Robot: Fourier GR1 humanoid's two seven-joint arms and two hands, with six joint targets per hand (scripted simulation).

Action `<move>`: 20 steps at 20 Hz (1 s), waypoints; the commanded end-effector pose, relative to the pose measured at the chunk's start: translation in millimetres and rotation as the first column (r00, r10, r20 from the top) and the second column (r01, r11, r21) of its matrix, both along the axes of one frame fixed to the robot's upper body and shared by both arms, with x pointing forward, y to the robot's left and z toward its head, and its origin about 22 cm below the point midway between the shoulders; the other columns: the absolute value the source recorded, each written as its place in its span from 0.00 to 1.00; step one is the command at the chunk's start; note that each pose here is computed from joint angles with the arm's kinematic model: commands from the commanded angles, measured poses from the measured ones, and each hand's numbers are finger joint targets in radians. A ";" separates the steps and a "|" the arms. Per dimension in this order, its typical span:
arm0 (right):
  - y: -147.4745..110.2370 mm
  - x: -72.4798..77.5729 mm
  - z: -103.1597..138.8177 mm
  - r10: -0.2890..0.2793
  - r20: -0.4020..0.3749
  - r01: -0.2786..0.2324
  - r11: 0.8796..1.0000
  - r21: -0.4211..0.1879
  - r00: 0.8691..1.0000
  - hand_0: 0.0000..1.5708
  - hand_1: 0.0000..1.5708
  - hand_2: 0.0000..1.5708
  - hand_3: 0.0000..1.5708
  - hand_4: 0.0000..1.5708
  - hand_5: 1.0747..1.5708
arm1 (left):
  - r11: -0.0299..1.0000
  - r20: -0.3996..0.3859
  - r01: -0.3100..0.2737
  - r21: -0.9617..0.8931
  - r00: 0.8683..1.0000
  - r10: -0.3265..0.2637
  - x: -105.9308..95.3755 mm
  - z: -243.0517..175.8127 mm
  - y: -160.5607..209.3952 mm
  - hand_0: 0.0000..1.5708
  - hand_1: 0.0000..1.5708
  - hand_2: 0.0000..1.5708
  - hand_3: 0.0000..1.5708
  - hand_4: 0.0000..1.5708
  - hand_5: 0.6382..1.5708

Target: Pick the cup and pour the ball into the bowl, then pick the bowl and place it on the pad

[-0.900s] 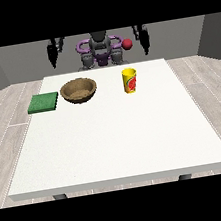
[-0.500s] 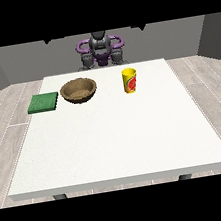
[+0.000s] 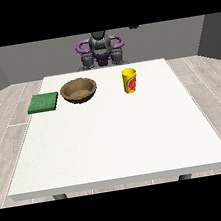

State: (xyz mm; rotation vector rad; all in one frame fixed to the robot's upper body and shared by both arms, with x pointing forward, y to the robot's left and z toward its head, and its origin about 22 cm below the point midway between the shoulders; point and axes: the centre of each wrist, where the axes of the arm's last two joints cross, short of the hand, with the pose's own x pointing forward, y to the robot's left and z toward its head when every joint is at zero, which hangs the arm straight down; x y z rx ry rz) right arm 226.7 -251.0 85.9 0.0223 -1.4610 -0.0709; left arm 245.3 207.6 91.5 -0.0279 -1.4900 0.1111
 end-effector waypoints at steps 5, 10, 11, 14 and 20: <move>11.7 3.1 8.3 0.051 0.212 -0.051 0.999 -0.002 0.976 0.00 0.00 0.00 0.00 0.46 0.95 | 0.998 0.208 -0.023 0.063 0.978 0.009 26.0 3.0 -23.6 0.00 0.00 0.00 0.00 0.38 0.98; 18.1 24.0 -2.2 0.049 0.354 -0.052 0.999 -0.002 0.934 0.00 0.00 0.00 0.00 0.45 0.95 | 0.995 0.382 -0.058 0.085 0.924 0.021 45.9 -5.3 -15.6 0.00 0.00 0.00 0.00 0.36 0.95; -1.1 26.6 11.7 0.031 0.397 -0.034 0.999 0.000 0.917 0.00 0.00 0.00 0.00 0.43 0.94 | 0.991 0.430 -0.073 0.116 0.903 0.016 41.6 -21.9 12.0 0.00 0.00 0.00 0.00 0.36 0.93; -11.9 25.2 -1.0 0.041 0.417 -0.049 0.999 0.010 0.908 0.00 0.00 0.00 0.00 0.44 0.96 | 0.989 0.430 -0.079 0.129 0.903 0.016 48.1 -37.8 32.4 0.00 0.00 0.00 0.00 0.34 0.91; -48.8 33.5 2.7 0.030 0.377 -0.027 1.000 -0.013 0.926 0.00 0.00 0.00 0.00 0.43 0.98 | 0.988 0.342 -0.053 0.142 0.940 0.001 60.8 -86.2 33.4 0.00 0.00 0.00 0.00 0.12 0.89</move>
